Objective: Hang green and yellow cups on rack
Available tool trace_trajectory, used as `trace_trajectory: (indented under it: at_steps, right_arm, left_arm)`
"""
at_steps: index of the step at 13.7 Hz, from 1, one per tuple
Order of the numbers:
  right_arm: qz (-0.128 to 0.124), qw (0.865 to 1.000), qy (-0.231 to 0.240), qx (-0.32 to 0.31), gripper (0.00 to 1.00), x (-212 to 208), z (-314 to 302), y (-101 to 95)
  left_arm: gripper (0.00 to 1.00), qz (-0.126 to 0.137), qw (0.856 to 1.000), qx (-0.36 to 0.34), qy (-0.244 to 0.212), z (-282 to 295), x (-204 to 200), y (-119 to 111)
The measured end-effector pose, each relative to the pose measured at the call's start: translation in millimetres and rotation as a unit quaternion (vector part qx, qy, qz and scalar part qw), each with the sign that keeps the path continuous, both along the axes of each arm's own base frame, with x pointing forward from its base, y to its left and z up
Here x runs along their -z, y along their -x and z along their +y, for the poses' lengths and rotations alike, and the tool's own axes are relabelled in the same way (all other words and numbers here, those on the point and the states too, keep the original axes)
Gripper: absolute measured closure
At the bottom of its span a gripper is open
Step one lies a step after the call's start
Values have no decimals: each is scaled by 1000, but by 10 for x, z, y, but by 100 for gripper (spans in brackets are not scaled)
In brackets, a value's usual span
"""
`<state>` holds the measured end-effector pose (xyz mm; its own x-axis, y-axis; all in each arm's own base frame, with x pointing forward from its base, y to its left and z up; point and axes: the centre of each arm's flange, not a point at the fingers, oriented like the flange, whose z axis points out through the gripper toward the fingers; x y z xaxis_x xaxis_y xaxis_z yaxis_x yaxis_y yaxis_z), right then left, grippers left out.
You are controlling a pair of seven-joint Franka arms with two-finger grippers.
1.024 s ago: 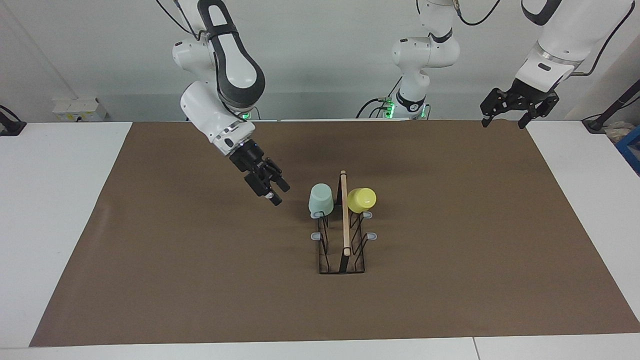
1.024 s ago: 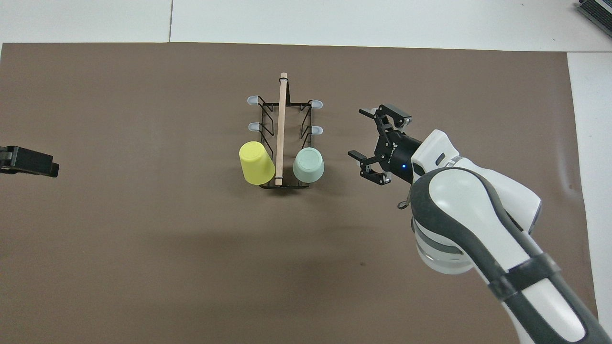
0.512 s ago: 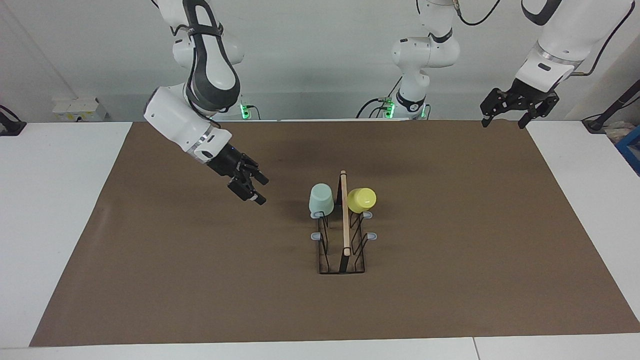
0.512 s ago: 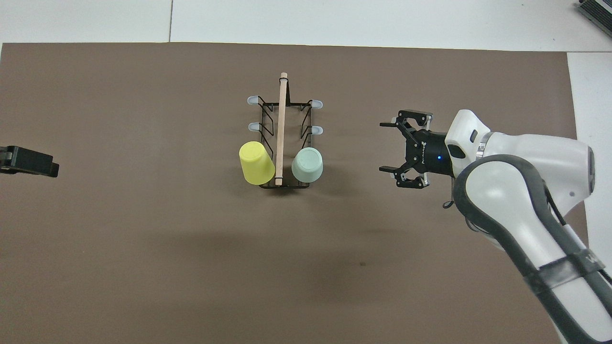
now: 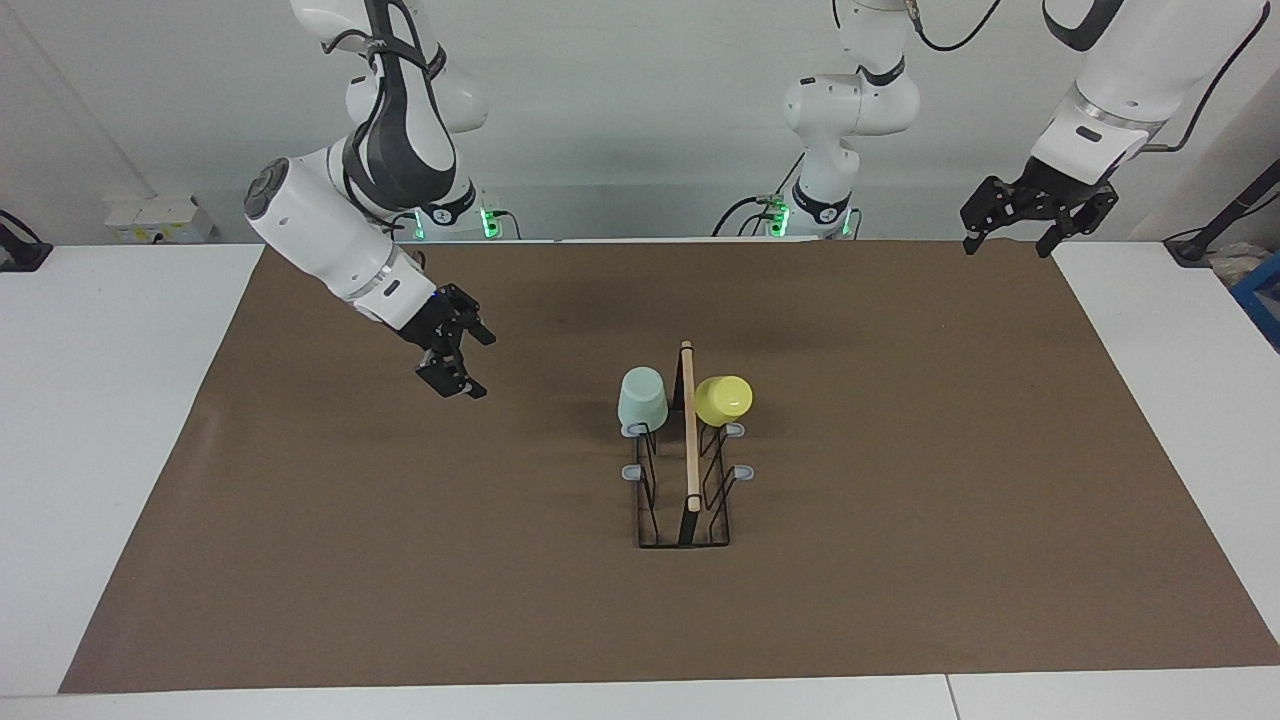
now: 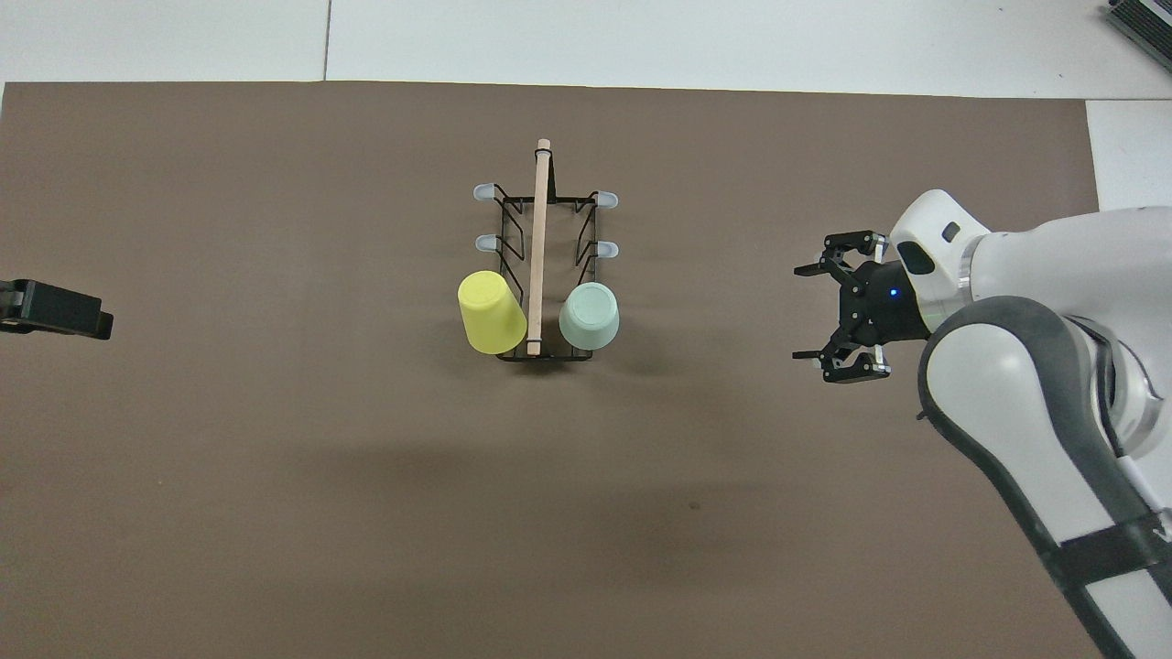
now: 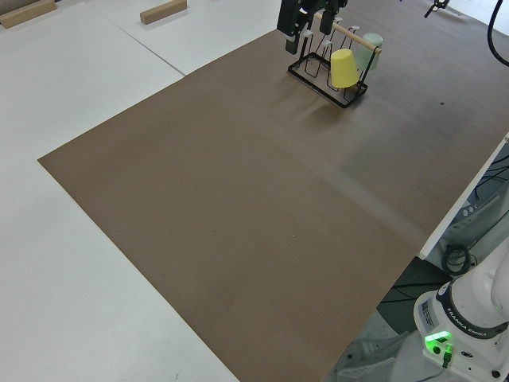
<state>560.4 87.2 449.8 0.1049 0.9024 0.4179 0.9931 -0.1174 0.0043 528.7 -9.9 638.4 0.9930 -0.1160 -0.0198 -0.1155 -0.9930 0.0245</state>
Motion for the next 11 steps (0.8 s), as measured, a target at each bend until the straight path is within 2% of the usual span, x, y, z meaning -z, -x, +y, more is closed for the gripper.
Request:
trace_trajectory:
  at_steps: [4,7,11]
  right_arm:
    - [66,991,46,105,0,-119,-21,51]
    - [103,974,55,195,0,-146,-100,65]
    - [124,950,84,272,0,-169,-279,56]
  left_arm:
    - [0,0,1000,0,0,0,0,0]
    - [0,0,1000,0,0,0,0,0]
    - [0,0,1000,0,0,0,0,0]
